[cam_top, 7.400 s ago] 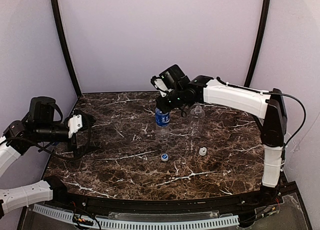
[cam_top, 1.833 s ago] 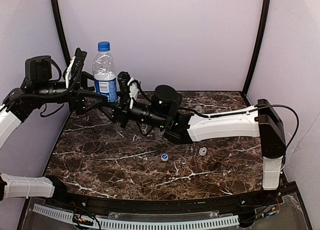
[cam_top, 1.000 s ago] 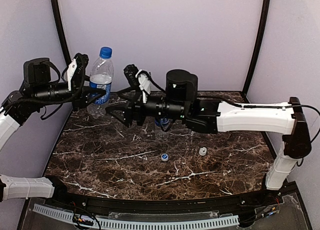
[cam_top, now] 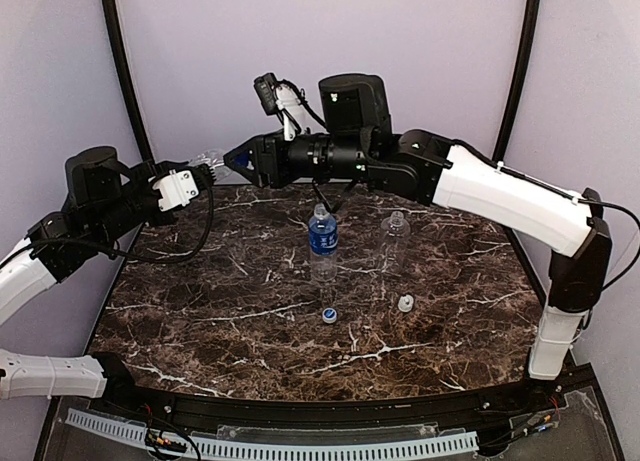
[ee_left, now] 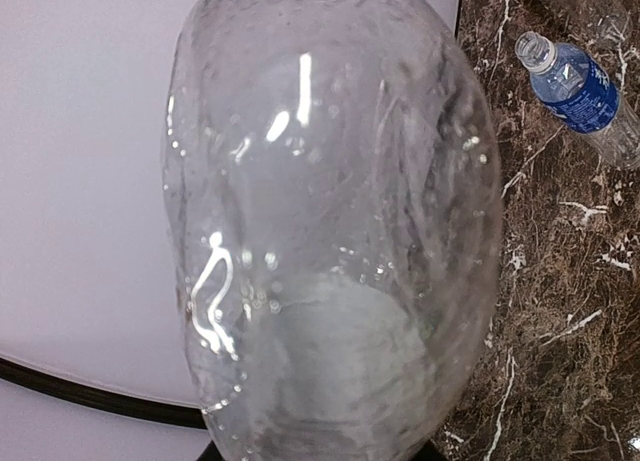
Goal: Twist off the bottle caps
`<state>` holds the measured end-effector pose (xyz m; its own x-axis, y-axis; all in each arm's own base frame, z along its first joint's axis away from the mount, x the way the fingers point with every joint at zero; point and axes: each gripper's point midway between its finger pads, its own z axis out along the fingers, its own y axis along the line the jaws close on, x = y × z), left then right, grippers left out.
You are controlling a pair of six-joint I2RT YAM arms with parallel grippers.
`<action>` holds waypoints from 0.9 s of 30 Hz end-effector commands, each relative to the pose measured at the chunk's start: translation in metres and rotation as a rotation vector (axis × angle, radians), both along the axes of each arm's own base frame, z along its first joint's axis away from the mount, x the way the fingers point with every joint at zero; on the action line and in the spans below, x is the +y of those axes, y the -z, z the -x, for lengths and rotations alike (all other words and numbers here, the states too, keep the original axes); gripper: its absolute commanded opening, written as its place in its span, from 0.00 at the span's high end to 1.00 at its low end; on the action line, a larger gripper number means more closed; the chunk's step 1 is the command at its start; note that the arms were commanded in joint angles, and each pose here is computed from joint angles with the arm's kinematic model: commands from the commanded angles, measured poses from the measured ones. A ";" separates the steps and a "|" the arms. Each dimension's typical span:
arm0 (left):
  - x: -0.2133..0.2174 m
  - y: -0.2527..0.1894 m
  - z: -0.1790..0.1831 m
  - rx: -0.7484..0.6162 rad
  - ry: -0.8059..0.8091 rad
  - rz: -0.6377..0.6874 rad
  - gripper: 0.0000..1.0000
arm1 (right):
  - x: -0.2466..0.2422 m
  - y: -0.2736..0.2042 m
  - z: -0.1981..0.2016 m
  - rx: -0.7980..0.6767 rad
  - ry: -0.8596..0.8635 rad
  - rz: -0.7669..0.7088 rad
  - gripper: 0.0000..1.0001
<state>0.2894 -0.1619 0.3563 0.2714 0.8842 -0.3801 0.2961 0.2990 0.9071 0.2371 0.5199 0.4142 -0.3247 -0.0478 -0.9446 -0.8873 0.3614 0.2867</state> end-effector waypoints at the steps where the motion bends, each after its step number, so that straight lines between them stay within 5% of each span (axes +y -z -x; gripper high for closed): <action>1: 0.002 -0.011 0.002 -0.044 -0.005 0.015 0.75 | 0.000 -0.020 0.000 -0.015 -0.020 -0.059 0.55; 27: -0.002 -0.011 0.003 -0.044 0.014 0.023 0.75 | 0.003 0.000 -0.018 0.015 -0.018 -0.032 0.64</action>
